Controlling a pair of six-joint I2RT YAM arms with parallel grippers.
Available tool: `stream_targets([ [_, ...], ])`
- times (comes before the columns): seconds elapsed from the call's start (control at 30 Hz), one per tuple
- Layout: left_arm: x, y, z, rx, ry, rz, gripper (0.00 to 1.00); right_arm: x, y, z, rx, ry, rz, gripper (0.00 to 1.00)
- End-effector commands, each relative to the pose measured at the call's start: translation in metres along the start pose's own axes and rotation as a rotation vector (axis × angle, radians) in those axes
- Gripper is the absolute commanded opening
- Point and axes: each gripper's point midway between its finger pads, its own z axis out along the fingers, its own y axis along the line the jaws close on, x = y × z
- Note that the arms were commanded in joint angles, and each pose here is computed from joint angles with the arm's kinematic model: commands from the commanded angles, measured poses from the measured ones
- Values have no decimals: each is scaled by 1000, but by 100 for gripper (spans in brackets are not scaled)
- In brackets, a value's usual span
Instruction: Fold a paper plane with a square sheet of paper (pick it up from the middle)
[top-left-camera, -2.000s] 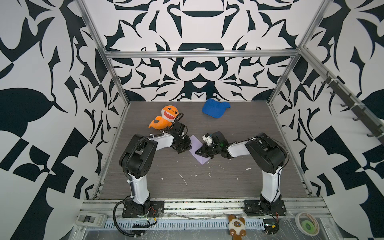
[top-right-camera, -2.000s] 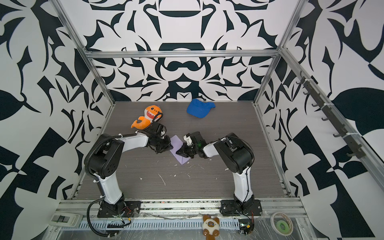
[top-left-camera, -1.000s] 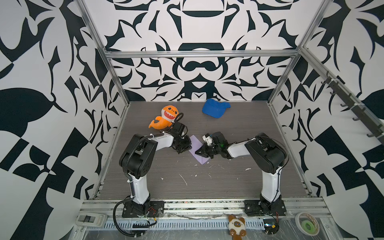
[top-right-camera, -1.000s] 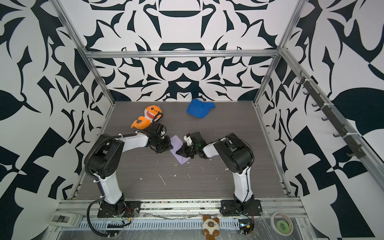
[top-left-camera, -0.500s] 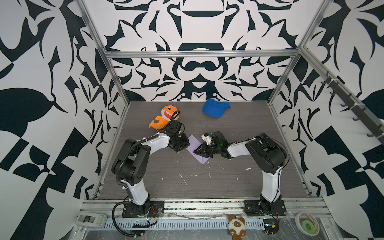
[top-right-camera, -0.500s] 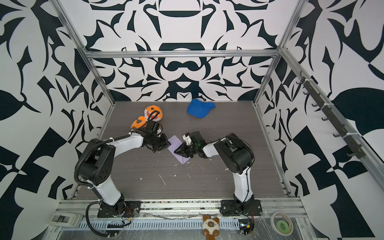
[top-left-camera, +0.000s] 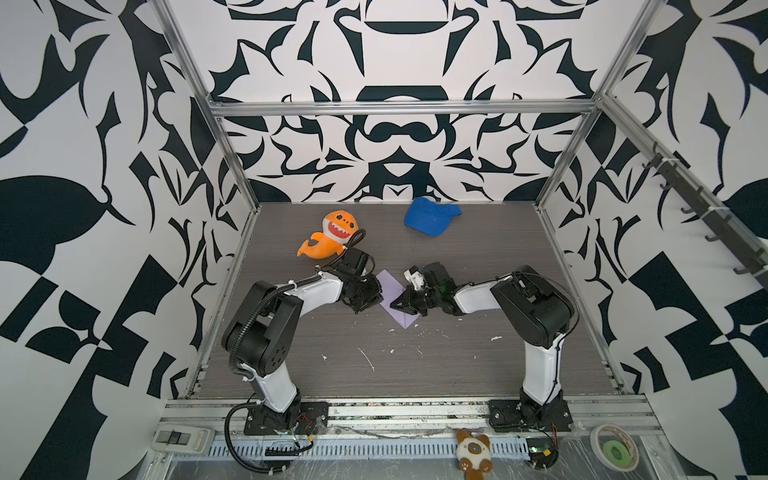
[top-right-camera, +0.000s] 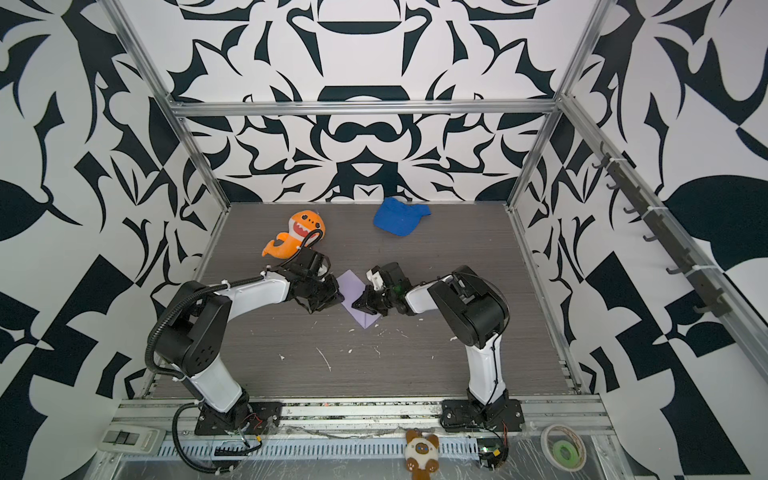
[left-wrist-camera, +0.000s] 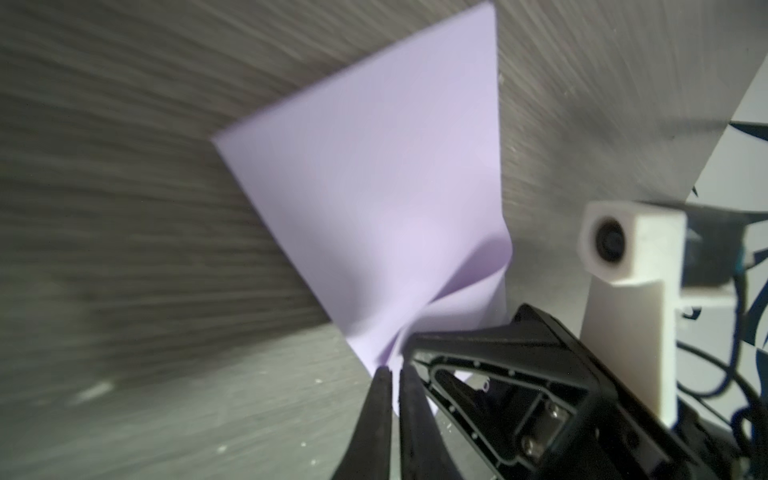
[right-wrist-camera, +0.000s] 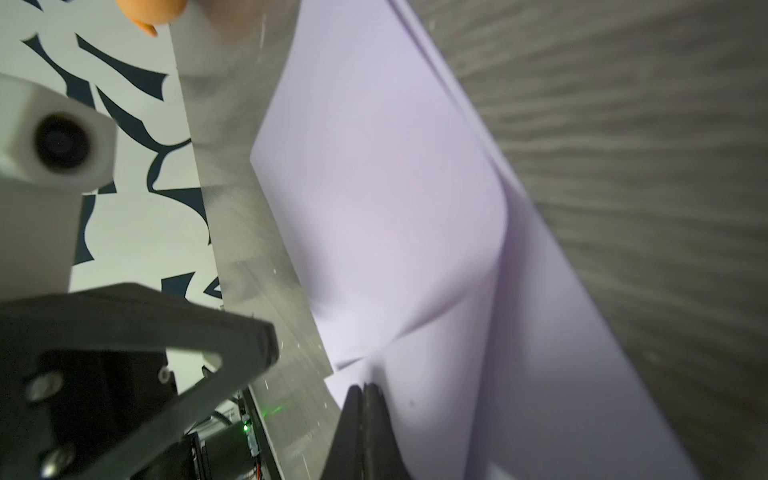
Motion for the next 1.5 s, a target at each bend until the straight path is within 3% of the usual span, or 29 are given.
stream_targets([
  [0.0, 8, -9, 2, 21, 19, 15, 7, 12, -42, 0, 148, 18, 71, 0],
  [0.33, 11, -2, 22, -24, 54, 26, 0, 12, -43, 0, 159, 21, 74, 0],
  [0.6, 13, 12, 30, -73, 65, 21, 0, 11, -39, -1, 149, 22, 70, 0],
  [0.9, 21, 42, 36, -177, 87, 5, 0, 3, 14, -18, -8, 15, -17, 0],
  [1.47, 19, 58, 40, -245, 76, 1, 0, 48, 0, -25, 3, 151, -13, 0],
])
